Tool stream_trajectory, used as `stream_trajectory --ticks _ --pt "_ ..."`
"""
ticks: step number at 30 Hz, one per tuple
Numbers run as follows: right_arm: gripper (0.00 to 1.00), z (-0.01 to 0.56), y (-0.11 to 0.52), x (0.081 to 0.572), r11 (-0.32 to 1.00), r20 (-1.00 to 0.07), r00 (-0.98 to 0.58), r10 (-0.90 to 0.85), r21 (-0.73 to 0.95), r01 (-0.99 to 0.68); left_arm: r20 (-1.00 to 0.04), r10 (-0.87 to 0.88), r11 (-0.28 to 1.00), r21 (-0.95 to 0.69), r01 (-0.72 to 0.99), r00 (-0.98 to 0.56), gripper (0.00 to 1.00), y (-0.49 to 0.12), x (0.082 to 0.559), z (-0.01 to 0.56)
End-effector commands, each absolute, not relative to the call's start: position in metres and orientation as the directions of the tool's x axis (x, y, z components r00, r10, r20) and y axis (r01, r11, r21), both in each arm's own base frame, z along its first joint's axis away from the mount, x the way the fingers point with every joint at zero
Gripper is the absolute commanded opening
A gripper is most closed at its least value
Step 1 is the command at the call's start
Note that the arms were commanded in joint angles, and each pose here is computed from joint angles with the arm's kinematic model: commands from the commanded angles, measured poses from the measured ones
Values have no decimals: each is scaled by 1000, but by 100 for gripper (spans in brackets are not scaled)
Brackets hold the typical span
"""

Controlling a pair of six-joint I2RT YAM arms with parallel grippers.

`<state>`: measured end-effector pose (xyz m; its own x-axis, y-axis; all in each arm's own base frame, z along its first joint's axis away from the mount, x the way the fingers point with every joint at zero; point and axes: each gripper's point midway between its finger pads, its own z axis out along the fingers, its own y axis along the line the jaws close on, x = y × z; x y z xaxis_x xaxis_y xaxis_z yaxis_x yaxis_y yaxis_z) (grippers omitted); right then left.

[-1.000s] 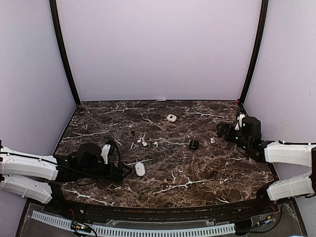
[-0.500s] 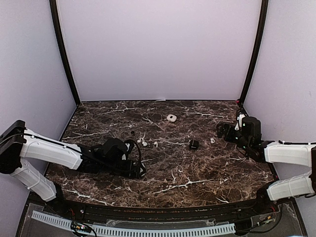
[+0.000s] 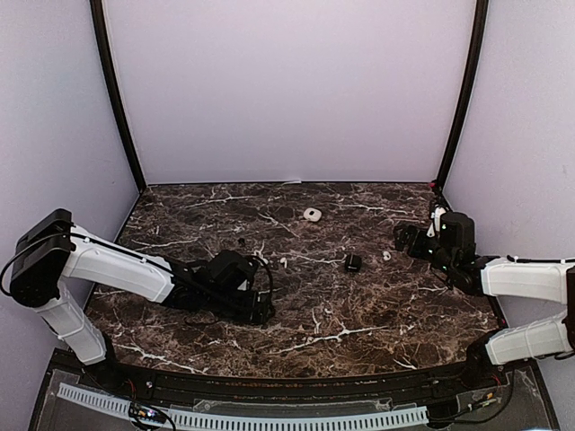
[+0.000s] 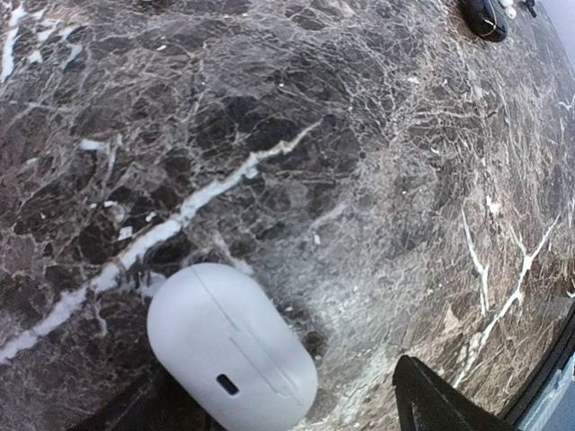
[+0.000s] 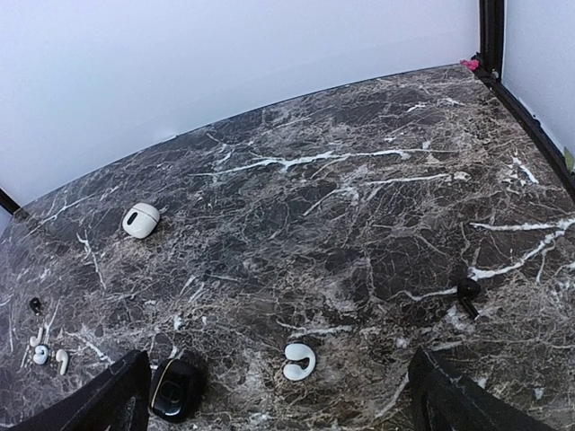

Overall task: Insert the wireless bluetooth earbuds into the charging case
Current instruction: Adjust the charging case at the center of the board, then pick up the charging case from the center of the board.

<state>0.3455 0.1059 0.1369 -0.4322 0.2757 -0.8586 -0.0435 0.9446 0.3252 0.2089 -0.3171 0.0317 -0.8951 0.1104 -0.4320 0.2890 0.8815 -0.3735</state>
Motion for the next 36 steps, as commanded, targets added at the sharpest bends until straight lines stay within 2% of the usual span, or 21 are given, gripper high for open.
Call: stream_trajectory --ticks 1,8,11,13,18,22,25,30,36 --pt "100 143 110 346 940 -867 -415 277 335 -71 -412 156 850 -407 335 -898 85 -330 196 34" --pt "100 141 112 347 939 -864 -424 272 334 -79 -388 187 740 -549 390 -902 85 -353 175 53" --pt "100 141 113 348 939 -863 -425 272 335 -81 -425 182 666 -610 429 -887 86 -356 168 69" --pt "100 141 113 348 939 -863 -426 272 335 -81 -446 168 662 -610 436 -879 86 -349 169 74" --pt "100 141 114 348 938 -863 -429 269 336 -88 -476 158 759 -501 415 -865 88 -321 186 69" --pt "100 140 116 348 937 -862 -431 267 337 -94 -494 205 835 -361 414 -845 93 -304 198 58" --pt "100 140 115 348 937 -862 -431 266 336 -94 -528 279 828 -290 480 -802 99 -305 201 55" --pt "100 139 114 348 939 -863 -431 264 332 -90 -575 335 800 -245 548 -746 99 -310 204 60" --pt "100 139 115 349 939 -862 -433 263 332 -91 -577 434 746 -202 635 -693 99 -324 198 54"
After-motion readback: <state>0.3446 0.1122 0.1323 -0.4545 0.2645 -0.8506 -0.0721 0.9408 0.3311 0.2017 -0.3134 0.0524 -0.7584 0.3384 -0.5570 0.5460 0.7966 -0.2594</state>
